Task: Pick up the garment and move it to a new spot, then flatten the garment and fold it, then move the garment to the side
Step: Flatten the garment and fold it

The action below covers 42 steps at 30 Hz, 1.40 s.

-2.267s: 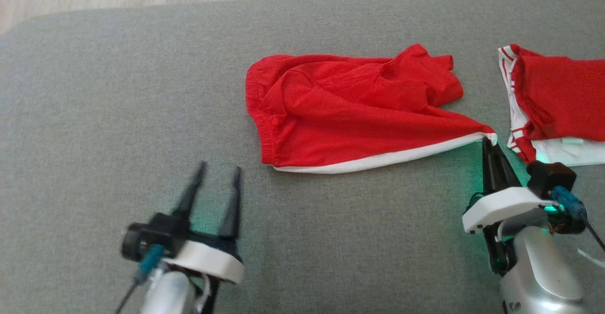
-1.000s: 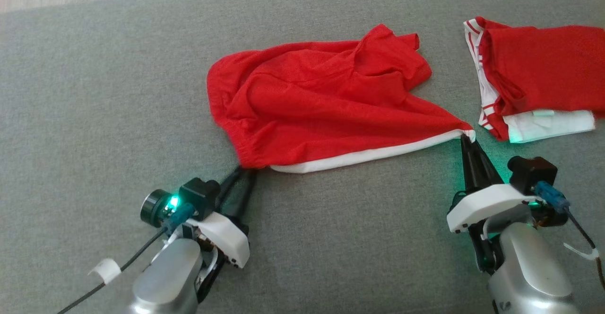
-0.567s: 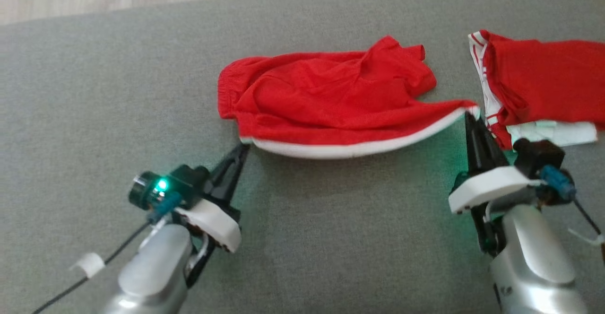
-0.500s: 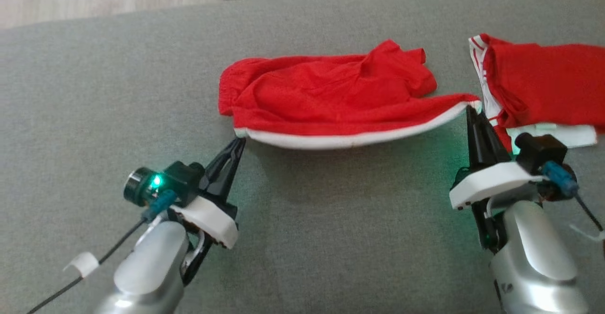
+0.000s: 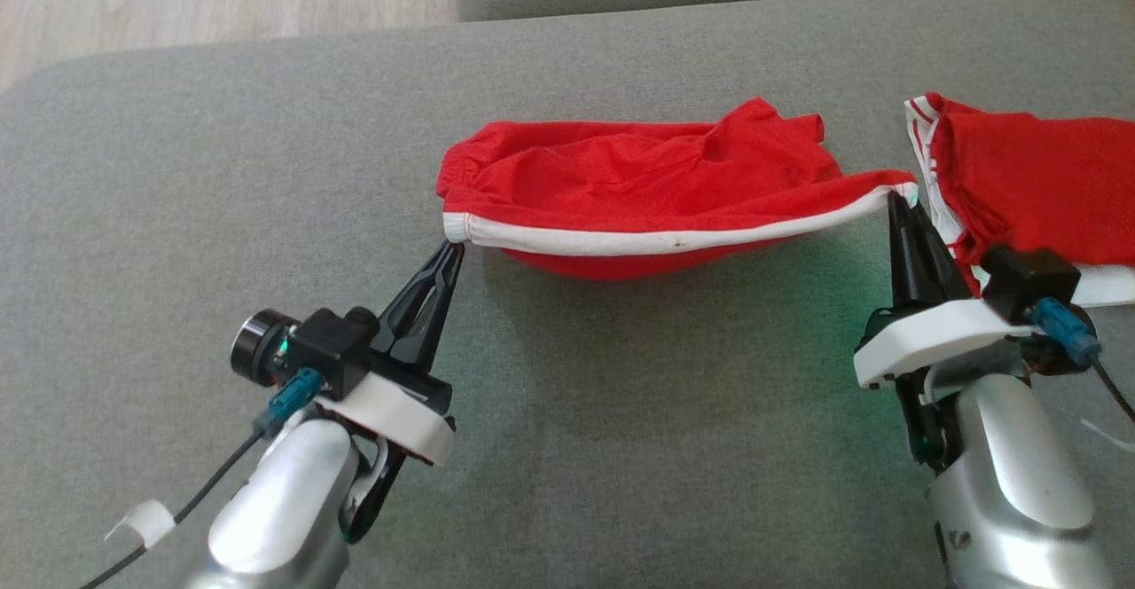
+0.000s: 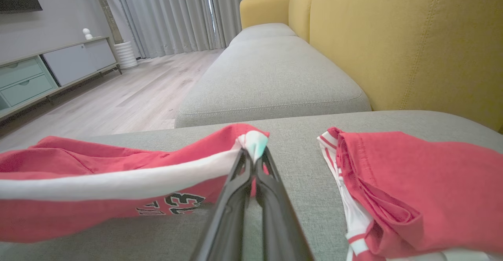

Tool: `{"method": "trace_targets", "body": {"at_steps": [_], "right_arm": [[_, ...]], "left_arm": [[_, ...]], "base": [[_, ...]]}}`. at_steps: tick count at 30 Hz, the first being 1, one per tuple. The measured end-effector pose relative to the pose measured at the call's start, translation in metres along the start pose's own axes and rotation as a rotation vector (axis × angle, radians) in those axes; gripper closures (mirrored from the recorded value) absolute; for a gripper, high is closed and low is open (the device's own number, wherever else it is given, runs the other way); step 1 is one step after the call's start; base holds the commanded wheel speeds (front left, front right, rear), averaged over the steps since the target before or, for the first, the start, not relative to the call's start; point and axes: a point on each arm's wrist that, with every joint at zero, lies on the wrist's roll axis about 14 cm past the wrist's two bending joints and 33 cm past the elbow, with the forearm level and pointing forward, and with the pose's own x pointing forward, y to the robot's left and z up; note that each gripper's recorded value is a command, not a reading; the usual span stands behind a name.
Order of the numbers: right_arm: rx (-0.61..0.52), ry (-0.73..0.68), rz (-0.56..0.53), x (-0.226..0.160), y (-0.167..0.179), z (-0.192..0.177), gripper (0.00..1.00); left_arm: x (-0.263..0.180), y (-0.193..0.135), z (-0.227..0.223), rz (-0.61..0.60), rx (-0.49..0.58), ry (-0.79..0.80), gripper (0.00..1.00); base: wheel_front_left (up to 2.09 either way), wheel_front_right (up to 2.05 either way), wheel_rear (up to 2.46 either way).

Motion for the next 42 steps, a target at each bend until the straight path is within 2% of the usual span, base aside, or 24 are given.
{"method": "trace_targets", "body": {"at_steps": [10,20,22,23,25,32,37,42], "right_arm": [[-0.006,-0.042,0.012,0.001,0.004,0.016,1.00],[-0.056,-0.159,0.051,0.002,0.017,0.063,1.00],[-0.080,-0.198,0.064,0.005,0.022,0.083,1.00],[-0.104,-0.251,0.077,0.010,0.027,0.109,1.00],[-0.130,-0.304,0.092,0.013,0.034,0.134,1.00],[-0.236,-0.432,0.136,0.014,0.047,0.200,1.00],[-0.285,-0.559,0.162,0.000,0.061,0.255,1.00],[-0.298,-0.633,0.163,-0.022,0.063,0.284,1.00]], "left_arm": [[-0.002,0.005,0.028,0.030,0.013,-0.083,1.00],[-0.005,0.007,0.065,0.025,0.081,-0.181,1.00],[-0.004,0.007,0.074,0.022,0.091,-0.204,1.00],[-0.001,0.008,0.089,0.021,0.110,-0.239,1.00],[0.002,0.011,0.109,0.023,0.129,-0.285,1.00],[0.010,0.011,0.185,0.000,0.215,-0.440,1.00],[0.002,0.001,0.246,-0.017,0.279,-0.579,1.00],[-0.015,-0.010,0.275,-0.025,0.296,-0.648,1.00]], "base": [[0.00,0.00,0.00],[0.00,0.00,0.00],[0.00,0.00,0.00],[0.00,0.00,0.00],[0.00,0.00,0.00],[0.00,0.00,0.00],[0.00,0.00,0.00],[0.00,0.00,0.00]]}}
